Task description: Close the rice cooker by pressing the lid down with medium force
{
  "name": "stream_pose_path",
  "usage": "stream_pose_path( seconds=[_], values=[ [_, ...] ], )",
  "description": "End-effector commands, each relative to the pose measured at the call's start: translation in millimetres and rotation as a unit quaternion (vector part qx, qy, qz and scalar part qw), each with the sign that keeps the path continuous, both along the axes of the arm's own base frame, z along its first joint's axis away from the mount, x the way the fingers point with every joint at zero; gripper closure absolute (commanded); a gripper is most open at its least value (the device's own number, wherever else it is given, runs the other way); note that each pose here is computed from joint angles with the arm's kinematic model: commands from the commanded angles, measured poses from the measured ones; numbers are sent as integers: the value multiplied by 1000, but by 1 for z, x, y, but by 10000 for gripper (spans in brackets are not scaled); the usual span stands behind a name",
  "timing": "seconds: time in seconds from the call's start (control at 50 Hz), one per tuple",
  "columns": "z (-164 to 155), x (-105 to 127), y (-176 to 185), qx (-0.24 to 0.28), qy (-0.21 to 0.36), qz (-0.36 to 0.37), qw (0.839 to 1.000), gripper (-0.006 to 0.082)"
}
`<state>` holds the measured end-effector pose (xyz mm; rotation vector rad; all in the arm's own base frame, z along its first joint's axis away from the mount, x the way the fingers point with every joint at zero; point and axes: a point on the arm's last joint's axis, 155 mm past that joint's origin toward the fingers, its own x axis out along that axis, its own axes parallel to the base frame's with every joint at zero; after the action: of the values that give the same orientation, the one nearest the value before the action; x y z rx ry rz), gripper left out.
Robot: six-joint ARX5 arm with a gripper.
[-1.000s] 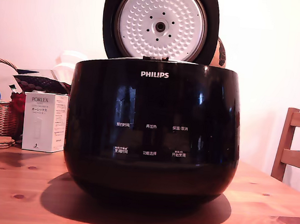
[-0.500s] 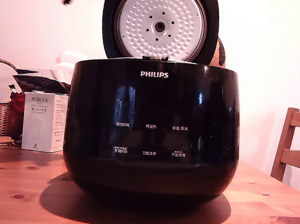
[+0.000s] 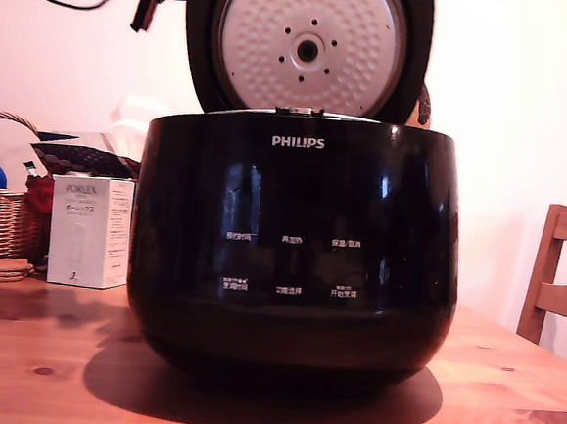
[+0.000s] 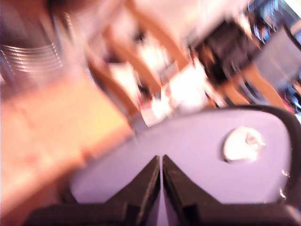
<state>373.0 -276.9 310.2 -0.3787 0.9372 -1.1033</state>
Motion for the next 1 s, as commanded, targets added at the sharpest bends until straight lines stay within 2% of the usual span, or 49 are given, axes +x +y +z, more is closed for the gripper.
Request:
stream_pose_path(
  seconds=[0.0,0.02,0.06,0.08,0.14,0.28,0.46,0.68,0.78,0.98],
  values=[
    [-16,-20,-19,21,6,-43,999,789],
    [-20,-25,-21,31,-7,-56,998,789],
    [-28,-31,-23,54,4,-55,997,789],
    [-32,-33,-23,68,-14,-66,995,789],
    [-47,-37,-22,112,-8,-57,992,789],
    [-75,-44,-14,214,-29,-53,975,789],
    [-93,-48,-3,293,-41,-44,954,789],
    [-101,-56,-4,319,-41,-48,945,789],
    [-102,-53,1,334,-49,-39,941,789],
    [-81,-49,-14,308,-98,-30,946,789]
  ],
)
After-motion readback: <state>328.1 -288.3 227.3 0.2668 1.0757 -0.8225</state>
